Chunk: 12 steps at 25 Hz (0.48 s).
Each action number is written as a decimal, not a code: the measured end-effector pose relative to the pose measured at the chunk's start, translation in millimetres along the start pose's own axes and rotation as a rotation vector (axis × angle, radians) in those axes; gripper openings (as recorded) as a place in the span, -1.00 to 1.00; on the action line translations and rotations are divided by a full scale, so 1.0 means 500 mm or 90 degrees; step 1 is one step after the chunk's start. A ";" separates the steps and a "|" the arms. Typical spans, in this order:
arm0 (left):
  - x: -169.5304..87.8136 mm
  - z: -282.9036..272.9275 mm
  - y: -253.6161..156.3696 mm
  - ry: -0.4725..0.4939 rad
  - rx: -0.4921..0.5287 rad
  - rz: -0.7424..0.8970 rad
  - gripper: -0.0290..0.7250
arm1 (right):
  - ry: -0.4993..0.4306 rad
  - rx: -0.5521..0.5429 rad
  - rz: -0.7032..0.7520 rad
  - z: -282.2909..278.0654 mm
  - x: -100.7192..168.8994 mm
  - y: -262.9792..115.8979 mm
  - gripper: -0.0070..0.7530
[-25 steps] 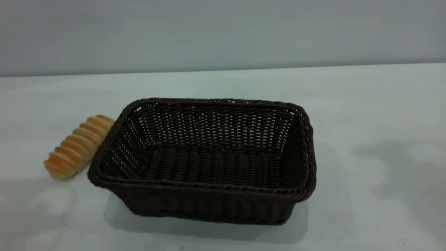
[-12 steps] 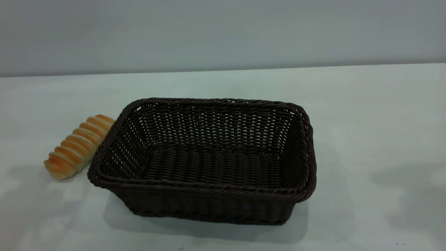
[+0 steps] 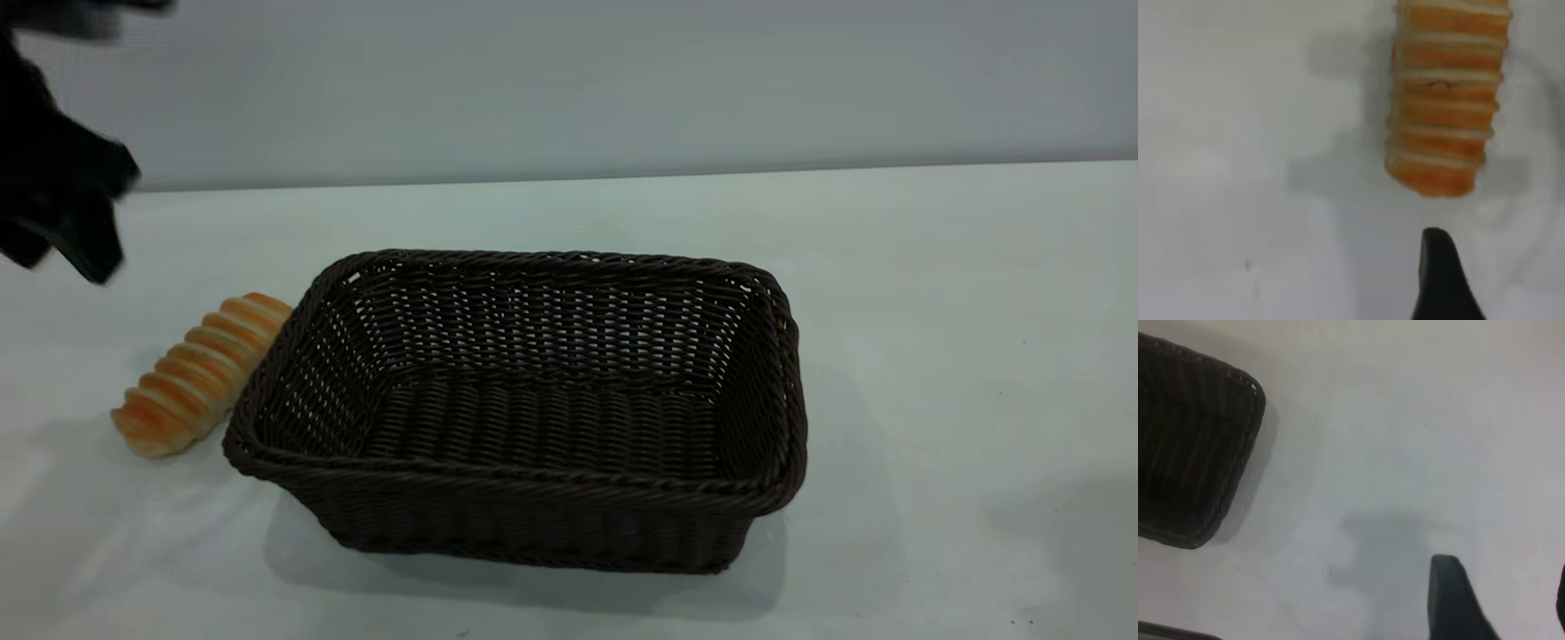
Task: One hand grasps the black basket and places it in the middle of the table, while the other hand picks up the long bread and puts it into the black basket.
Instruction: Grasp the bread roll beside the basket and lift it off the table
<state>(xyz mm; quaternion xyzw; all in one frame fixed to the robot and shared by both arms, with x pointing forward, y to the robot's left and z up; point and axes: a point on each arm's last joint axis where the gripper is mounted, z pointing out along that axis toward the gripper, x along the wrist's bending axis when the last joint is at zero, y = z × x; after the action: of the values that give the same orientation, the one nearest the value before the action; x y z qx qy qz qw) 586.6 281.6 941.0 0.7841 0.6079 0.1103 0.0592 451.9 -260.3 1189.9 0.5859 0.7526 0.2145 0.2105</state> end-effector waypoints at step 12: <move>-0.011 0.164 0.018 -0.005 -0.039 0.058 0.35 | 0.011 -0.003 0.004 -0.002 0.003 -0.001 0.04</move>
<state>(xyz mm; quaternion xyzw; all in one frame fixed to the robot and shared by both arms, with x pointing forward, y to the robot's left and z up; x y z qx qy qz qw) 613.9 277.6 863.1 0.8092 0.5676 0.1284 0.0809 450.7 -258.9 1190.6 0.5859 0.7522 0.2217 0.2045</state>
